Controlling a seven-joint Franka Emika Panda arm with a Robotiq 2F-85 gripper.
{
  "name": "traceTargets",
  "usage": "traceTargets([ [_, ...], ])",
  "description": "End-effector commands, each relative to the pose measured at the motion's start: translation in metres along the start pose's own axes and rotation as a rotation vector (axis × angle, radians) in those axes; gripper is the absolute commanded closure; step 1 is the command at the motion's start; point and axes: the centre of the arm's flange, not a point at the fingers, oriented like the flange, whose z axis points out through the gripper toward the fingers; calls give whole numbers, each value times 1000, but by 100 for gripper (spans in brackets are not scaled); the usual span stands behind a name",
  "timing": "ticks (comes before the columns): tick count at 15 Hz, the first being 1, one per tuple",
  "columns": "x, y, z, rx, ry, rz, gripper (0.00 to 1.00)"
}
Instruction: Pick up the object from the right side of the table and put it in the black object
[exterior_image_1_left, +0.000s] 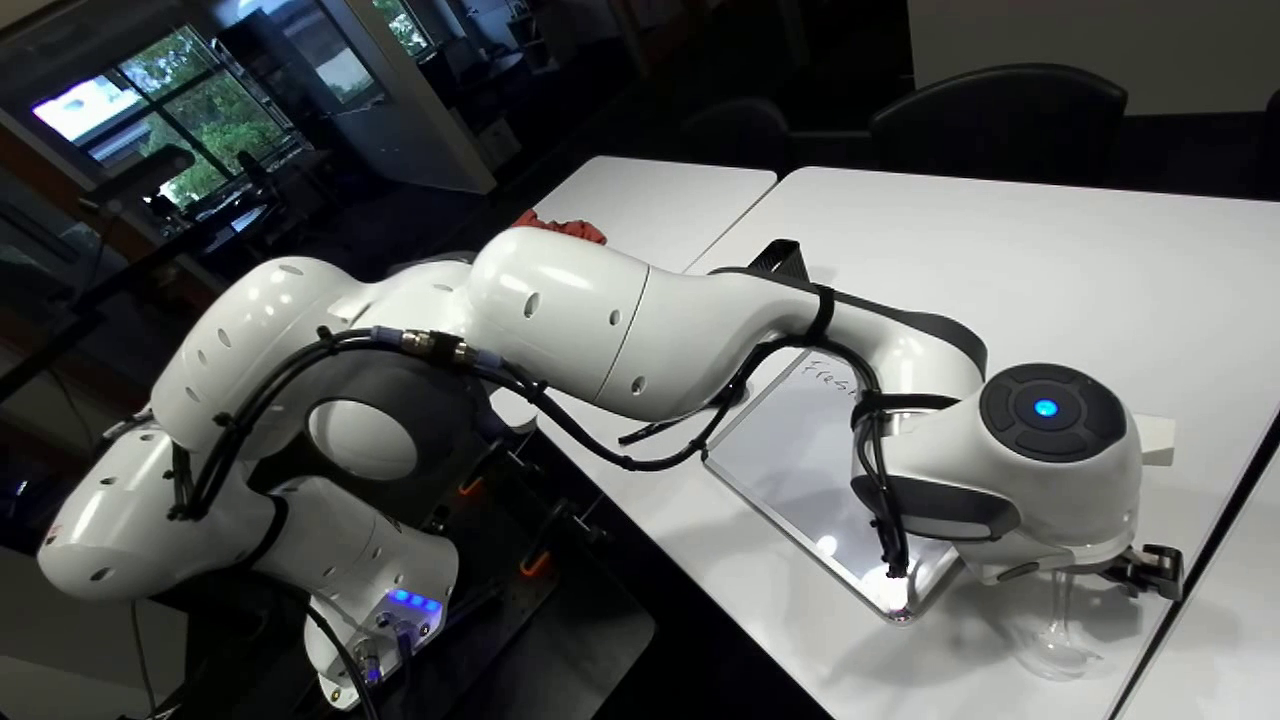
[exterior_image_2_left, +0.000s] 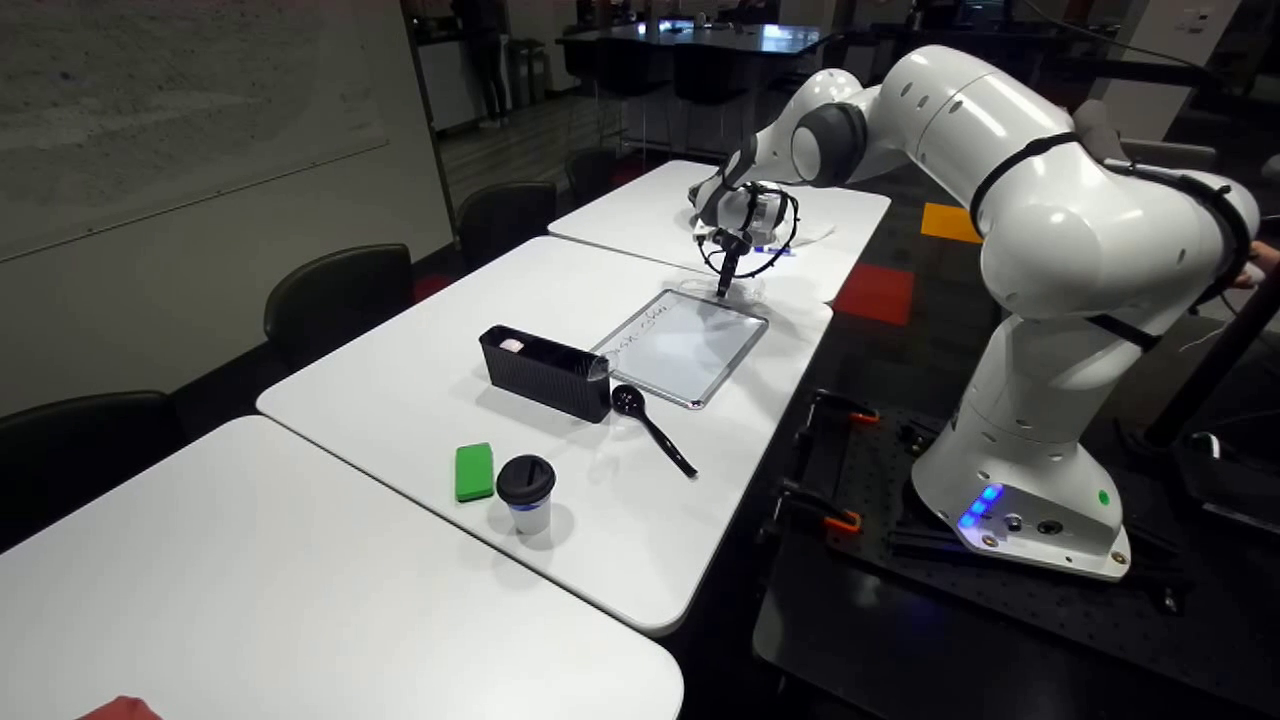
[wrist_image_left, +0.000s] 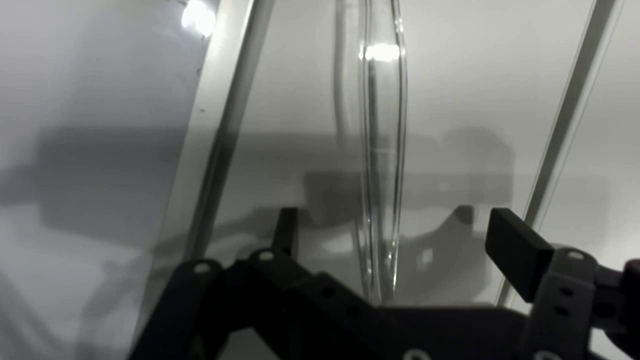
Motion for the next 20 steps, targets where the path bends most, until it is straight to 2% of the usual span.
traceTargets([
  [1, -7, -12, 6, -8, 4, 25, 34],
  [8, -9, -16, 3, -1, 1, 24, 88],
  [10, -10, -17, 1, 1, 5, 31, 100],
  [12, -13, -17, -7, 21, 13, 38, 95],
  [15, -26, -11, -45, 43, -3, 2, 95],
  [18, -51, 1, -96, 110, -7, -111, 95],
  [20, -68, 17, -130, 176, 2, -233, 95],
])
